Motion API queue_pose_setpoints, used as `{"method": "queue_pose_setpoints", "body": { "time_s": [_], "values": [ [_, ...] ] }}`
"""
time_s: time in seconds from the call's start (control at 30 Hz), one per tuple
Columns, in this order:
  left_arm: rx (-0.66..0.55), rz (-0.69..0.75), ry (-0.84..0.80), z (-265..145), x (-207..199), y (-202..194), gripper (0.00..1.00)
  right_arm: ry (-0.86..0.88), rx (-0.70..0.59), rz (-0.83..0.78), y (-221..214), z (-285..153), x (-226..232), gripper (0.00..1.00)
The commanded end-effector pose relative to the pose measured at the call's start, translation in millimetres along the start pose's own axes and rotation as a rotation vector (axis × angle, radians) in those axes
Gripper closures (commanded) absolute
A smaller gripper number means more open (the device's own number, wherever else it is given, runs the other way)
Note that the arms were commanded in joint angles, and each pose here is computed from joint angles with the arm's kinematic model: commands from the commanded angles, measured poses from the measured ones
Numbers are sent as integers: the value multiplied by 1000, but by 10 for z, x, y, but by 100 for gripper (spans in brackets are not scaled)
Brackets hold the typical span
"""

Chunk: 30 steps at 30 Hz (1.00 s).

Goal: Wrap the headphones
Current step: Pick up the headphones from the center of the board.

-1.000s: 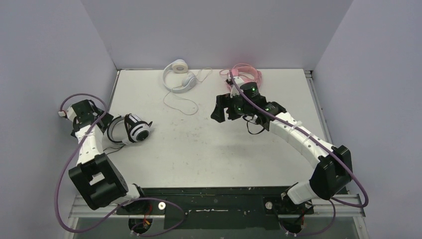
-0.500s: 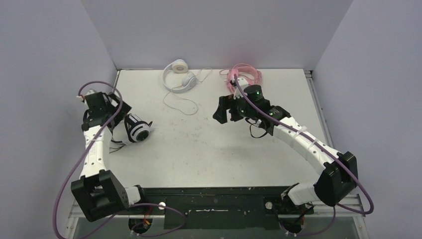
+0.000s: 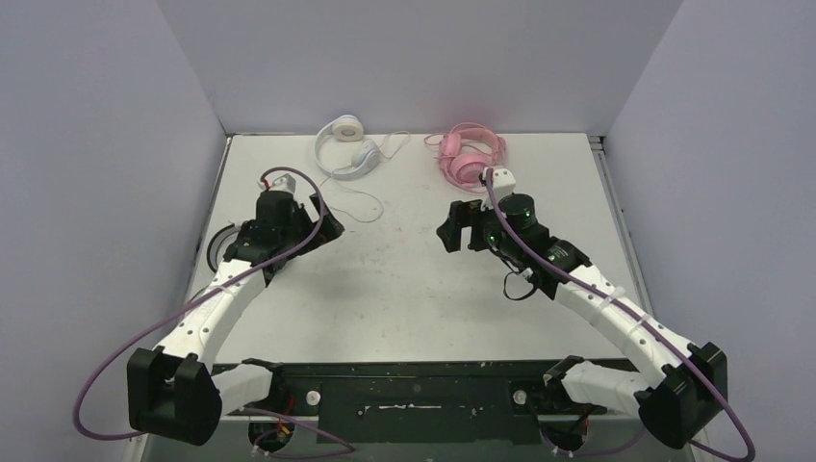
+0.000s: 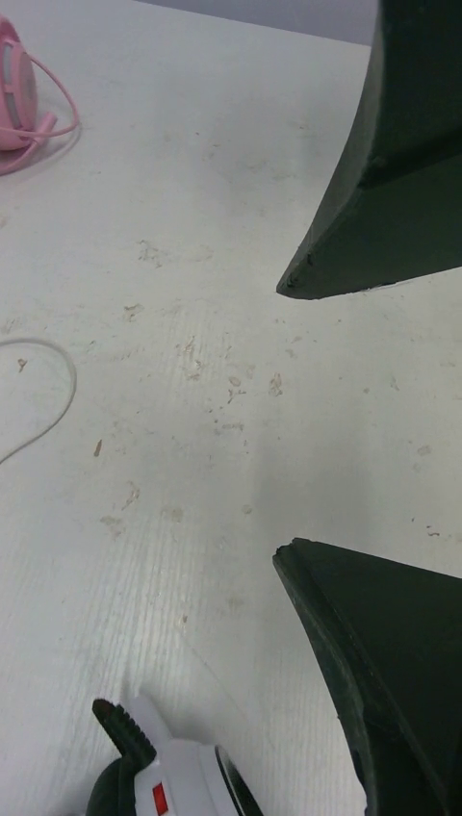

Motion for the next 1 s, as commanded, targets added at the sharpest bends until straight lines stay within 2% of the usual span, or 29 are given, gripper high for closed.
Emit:
{"method": "queue_pose_setpoints", "body": {
  "time_s": [0.0, 0.03, 0.2, 0.3, 0.57, 0.67, 0.8, 0.87, 0.97],
  "values": [
    [-26, 32, -56, 160, -124, -10, 12, -74, -99, 40, 76, -131, -83, 0],
    [-28, 37, -55, 199, -105, -17, 19, -86, -106, 48, 57, -155, -97, 0],
    [-76, 29, 60, 255, 132, -14, 43, -107, -127, 65, 15, -243, -119, 0],
    [-110, 0, 134, 237, 335, -2, 69, -108, -119, 75, -6, -240, -120, 0],
    [-199, -241, 223, 324, 1057, 317, 96, -106, -122, 81, 17, -205, -113, 0],
    [-230, -320, 251, 385, 1203, 513, 97, -103, -131, 84, 41, -248, -107, 0],
    [-275, -330, 324, 484, 1307, 788, 96, -75, -166, 94, 98, -385, -65, 0],
    [-268, -325, 331, 514, 1273, 890, 95, -58, -181, 92, 122, -449, -41, 0],
    [-222, -280, 249, 500, 1065, 953, 87, -45, -176, 83, 127, -512, -23, 0]
  ]
}}
Point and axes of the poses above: each gripper's point midway between its finger pads, its own z axis out along the fingers, its own x axis along the line the jaws close on, y = z × x, the point moved 5 cm from there along -z, back along the fingers, and after that the axes turned 15 degrees about -z, right-handed, at the moved point
